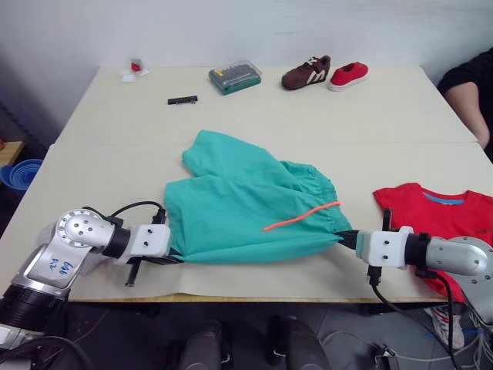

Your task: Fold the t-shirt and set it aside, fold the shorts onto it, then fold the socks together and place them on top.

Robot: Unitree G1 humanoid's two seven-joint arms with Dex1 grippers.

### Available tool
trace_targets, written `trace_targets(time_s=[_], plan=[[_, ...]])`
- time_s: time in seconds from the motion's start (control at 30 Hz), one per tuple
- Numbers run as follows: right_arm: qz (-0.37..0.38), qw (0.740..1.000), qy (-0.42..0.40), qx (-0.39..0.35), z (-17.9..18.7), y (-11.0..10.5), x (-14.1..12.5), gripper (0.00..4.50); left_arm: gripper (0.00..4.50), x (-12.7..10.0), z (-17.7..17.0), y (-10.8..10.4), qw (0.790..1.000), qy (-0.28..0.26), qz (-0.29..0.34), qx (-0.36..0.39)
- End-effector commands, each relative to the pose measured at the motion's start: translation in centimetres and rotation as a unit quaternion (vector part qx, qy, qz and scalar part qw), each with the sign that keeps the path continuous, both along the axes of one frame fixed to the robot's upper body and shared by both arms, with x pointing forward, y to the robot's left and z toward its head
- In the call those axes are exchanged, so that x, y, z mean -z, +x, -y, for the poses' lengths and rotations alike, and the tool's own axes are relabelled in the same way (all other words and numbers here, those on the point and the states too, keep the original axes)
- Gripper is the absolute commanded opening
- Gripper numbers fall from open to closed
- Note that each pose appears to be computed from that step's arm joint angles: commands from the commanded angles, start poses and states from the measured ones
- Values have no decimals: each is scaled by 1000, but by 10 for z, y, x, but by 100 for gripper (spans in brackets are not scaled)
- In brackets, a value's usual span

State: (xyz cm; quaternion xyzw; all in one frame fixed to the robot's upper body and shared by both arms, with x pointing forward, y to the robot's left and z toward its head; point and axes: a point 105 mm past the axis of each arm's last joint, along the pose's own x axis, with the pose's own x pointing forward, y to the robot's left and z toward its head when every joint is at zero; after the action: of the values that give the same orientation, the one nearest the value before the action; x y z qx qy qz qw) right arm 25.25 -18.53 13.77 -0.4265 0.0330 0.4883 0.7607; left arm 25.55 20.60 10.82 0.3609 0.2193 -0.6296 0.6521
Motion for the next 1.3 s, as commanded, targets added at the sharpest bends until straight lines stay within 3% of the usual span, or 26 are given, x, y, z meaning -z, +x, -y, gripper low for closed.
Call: trace_targets(time_s=[0.03, 0.2, 0.4, 0.57, 0.67, 0.8, 0.9, 0.93, 1.0, 1.03, 1.07, 1.1, 1.13, 1.17, 1.2, 1.23, 1.3], plan=[[-70, 996, 51, -33, -12, -25, -18, 0, 1, -5, -28, -35, 991, 52, -127, 8], [-101, 992, 66, -24, -14, -34, -19, 0, 1, -10, -32, -57, 981, 55, -185, 15], [-100, 993, 62, -7, -11, -34, -15, 0, 1, -16, -24, -54, 984, 29, -175, 5], [-112, 990, 91, 7, -10, -34, -19, 0, 1, -47, -13, -60, 974, -31, -224, 4], [-119, 986, 114, 12, -11, -34, -23, 0, 1, -59, -14, -66, 969, -34, -243, 11], [-132, 979, 150, 26, -10, -29, -30, 0, 1, -66, -21, -47, 978, -28, -204, -8], [-159, 976, 145, 25, -10, -28, -23, 0, 1, -59, -19, -39, 980, -6, -197, 8], [-158, 978, 135, 33, -8, -22, -21, 0, 1, -56, -16, -26, 985, -4, -172, 15], [-55, 988, 110, 95, 7, 22, -36, 0, 1, -67, -1, 41, 999, -25, -21, -17], [33, 982, 113, 146, 19, 51, -60, 0, 1, -95, 12, 87, 991, -63, 106, -52], [127, 965, 125, 193, 31, 73, -91, 0, 1, -137, 25, 124, 962, -122, 228, -92], [236, 935, 132, 230, 43, 86, -129, 0, 1, -188, 31, 147, 911, -187, 344, -131], [353, 893, 124, 251, 53, 88, -170, 0, 1, -250, 28, 156, 833, -261, 455, -176], [434, 855, 115, 259, 59, 82, -201, 0, 1, -295, 22, 152, 769, -310, 523, -198], [476, 834, 111, 255, 60, 75, -220, 0, 1, -322, 19, 143, 730, -327, 567, -197], [503, 821, 103, 249, 59, 68, -231, 0, 1, -337, 18, 136, 710, -330, 594, -184], [526, 817, 80, 224, 55, 58, -234, 0, 1, -341, 23, 128, 709, -324, 610, -147]])
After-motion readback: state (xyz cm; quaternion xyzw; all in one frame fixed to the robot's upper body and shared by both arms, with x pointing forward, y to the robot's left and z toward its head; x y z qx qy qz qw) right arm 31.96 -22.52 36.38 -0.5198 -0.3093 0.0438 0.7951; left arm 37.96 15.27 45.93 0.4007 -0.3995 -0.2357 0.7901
